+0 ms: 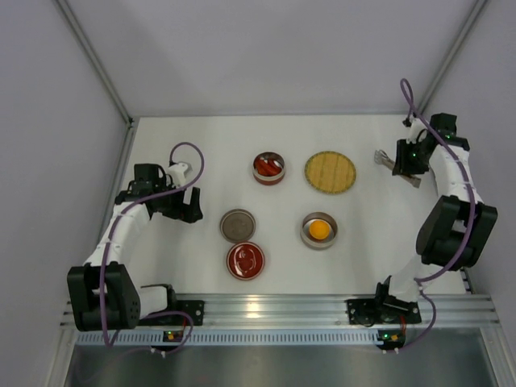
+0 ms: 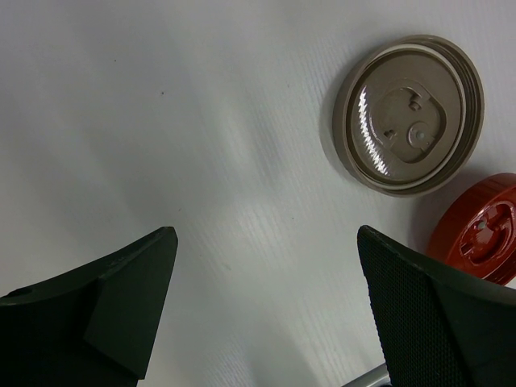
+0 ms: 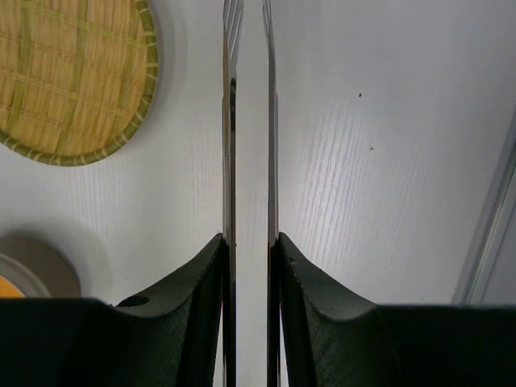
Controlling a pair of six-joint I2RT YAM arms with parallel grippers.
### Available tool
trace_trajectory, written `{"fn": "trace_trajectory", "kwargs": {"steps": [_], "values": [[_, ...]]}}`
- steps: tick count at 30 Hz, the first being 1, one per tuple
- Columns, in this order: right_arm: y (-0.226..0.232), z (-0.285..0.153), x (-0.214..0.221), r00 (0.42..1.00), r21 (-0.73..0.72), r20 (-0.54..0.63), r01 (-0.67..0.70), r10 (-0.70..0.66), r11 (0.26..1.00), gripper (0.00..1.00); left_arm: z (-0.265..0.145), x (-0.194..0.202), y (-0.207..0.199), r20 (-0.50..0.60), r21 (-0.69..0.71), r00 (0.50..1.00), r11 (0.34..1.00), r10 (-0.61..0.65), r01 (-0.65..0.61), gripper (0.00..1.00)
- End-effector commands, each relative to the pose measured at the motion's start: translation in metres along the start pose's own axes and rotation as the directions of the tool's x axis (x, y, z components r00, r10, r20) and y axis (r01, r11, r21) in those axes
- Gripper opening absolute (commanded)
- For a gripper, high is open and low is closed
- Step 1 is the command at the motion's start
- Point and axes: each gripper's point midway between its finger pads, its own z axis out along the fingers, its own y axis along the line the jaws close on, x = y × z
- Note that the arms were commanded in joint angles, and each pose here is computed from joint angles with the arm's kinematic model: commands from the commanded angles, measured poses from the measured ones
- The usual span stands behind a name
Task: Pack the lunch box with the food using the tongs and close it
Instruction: Place the clamp at the center of the board.
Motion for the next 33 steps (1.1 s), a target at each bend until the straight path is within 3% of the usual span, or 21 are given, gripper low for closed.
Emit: {"fn": "trace_trajectory", "kwargs": {"steps": [1,8,16,20,25,28,29,30,33], "values": [[-0.018,0.028,-0.027,0.997,0.052,0.082,0.002,-0.006,0.999,0.3,-0.004,-0.019,-0.004,0.048,0.023,0.999,1.0,-0.002,0.001,0.98],[-0.031,0.071,0.011,0.999,0.058,-0.044,0.034,-0.032,0.998,0.38,-0.004,-0.013,-0.001,0.035,0.005,0.999,1.0,0.009,-0.009,0.98],[-0.026,0.091,0.061,0.977,0.001,-0.202,0.064,-0.062,0.998,0.43,-0.001,-0.008,0.001,0.02,0.001,1.0,1.0,0.018,-0.018,0.98],[-0.023,0.093,0.071,0.969,-0.021,-0.237,0.065,-0.069,0.998,0.56,-0.003,-0.007,0.0,0.017,0.002,0.999,1.0,0.027,-0.027,0.98],[-0.019,0.088,0.067,0.968,-0.042,-0.238,0.065,-0.073,0.997,0.64,-0.005,-0.005,0.0,0.011,-0.003,0.999,0.999,0.042,-0.042,0.98],[-0.018,0.077,0.059,0.97,-0.047,-0.226,0.08,-0.089,0.996,0.74,-0.008,-0.008,-0.001,0.016,-0.005,0.999,0.999,0.052,-0.052,0.98],[-0.017,0.071,0.053,0.973,-0.044,-0.21,0.089,-0.097,0.995,0.95,-0.009,-0.007,-0.001,0.014,-0.004,0.999,0.999,0.053,-0.053,0.98],[-0.016,0.065,0.049,0.974,-0.045,-0.202,0.097,-0.104,0.994,0.99,-0.011,-0.008,-0.001,0.016,-0.006,0.998,0.998,0.055,-0.055,0.98],[-0.013,0.04,0.029,0.98,-0.044,-0.152,0.123,-0.128,0.991,0.99,-0.017,-0.013,-0.004,0.023,-0.002,0.998,0.998,0.061,-0.061,0.98]]}}
